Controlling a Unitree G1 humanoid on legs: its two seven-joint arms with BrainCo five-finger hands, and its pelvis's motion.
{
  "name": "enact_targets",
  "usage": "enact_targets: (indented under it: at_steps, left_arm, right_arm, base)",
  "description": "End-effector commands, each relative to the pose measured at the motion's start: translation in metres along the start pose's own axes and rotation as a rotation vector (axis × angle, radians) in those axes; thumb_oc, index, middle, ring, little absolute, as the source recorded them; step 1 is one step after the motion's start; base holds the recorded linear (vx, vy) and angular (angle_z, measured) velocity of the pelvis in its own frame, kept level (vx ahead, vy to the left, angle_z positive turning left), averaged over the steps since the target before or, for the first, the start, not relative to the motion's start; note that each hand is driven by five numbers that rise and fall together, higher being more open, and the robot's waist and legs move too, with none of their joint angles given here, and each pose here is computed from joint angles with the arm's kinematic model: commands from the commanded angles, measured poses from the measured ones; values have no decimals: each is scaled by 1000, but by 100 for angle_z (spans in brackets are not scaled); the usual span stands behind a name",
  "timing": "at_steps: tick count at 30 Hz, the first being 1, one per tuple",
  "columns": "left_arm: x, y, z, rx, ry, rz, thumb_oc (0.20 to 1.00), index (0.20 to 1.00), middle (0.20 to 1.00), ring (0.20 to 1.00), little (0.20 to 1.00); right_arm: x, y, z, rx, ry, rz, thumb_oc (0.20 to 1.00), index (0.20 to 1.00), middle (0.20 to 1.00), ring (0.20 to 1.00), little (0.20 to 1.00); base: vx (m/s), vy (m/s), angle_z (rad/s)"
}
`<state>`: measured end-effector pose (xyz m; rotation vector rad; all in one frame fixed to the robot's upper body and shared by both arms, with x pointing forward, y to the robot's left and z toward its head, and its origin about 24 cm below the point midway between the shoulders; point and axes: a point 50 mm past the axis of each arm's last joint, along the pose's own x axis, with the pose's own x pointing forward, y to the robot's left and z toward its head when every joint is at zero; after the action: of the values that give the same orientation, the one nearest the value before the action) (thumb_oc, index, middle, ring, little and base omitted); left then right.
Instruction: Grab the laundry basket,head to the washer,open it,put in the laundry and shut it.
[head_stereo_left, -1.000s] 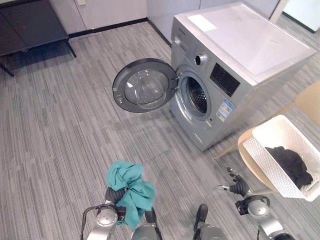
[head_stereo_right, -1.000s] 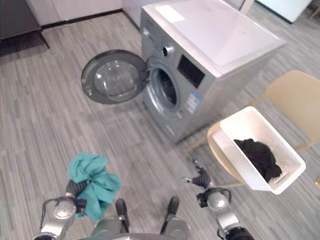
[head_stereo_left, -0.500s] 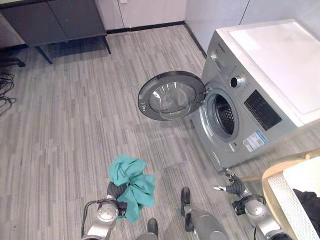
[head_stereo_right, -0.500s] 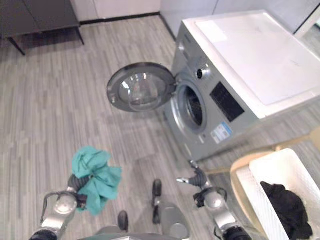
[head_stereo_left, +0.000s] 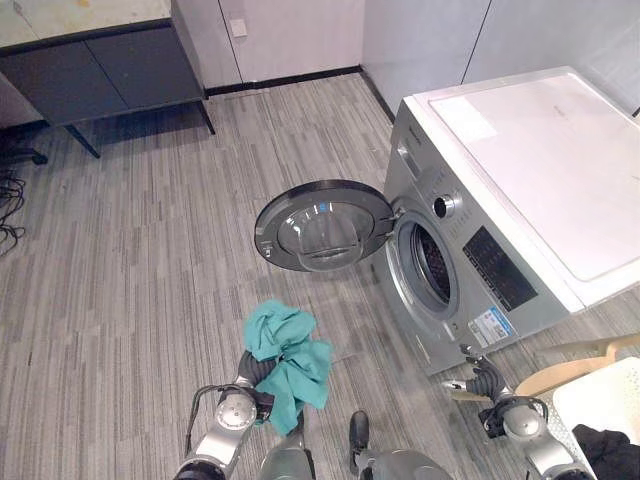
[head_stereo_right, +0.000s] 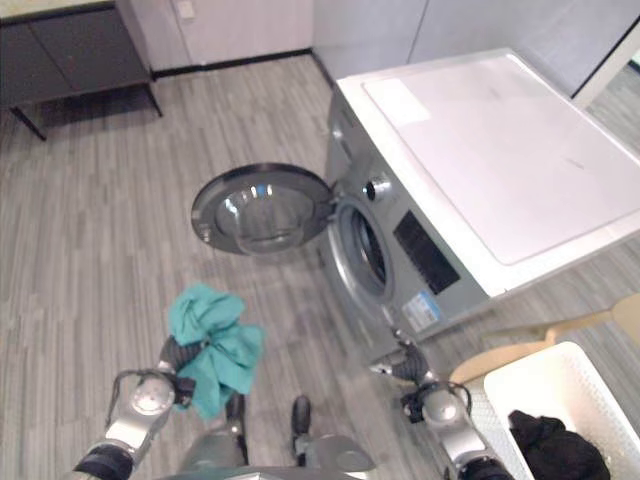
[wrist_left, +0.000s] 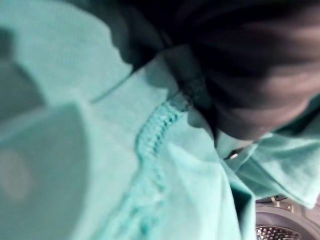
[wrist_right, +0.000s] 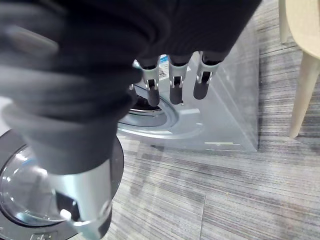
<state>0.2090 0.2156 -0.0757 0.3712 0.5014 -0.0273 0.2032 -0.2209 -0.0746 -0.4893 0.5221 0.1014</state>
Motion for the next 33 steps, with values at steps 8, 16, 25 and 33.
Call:
enact_targets:
  at_steps: [8,16,25,33]
  left_arm:
    - [2,5,18,73,-97,-34,200,200,200,200,200]
    - [6,14,38,143,-177,-32,200,200,200,200,200]
    - [2,-2,39,186,-196,-137,200,200,200,200,200]
    - [2,-7,36,123,-180,-88,200,200,200,200,200]
  right_arm:
    - [0,-3,8,29,-50,-45,1000,1000,1000,1000,1000]
    - [9,11,33,69,-135,6,1000,1000,1000,1000,1000]
    - [3,9,21,8,-103,18,1000,1000,1000,1000,1000]
    - [-2,-7,7,-3,-52,-28,1000,1000,1000,1000,1000]
  base:
    - [322,269,-47]
    - [157,151,-66]
    - [290,-43,-83]
    - [206,-12,-83]
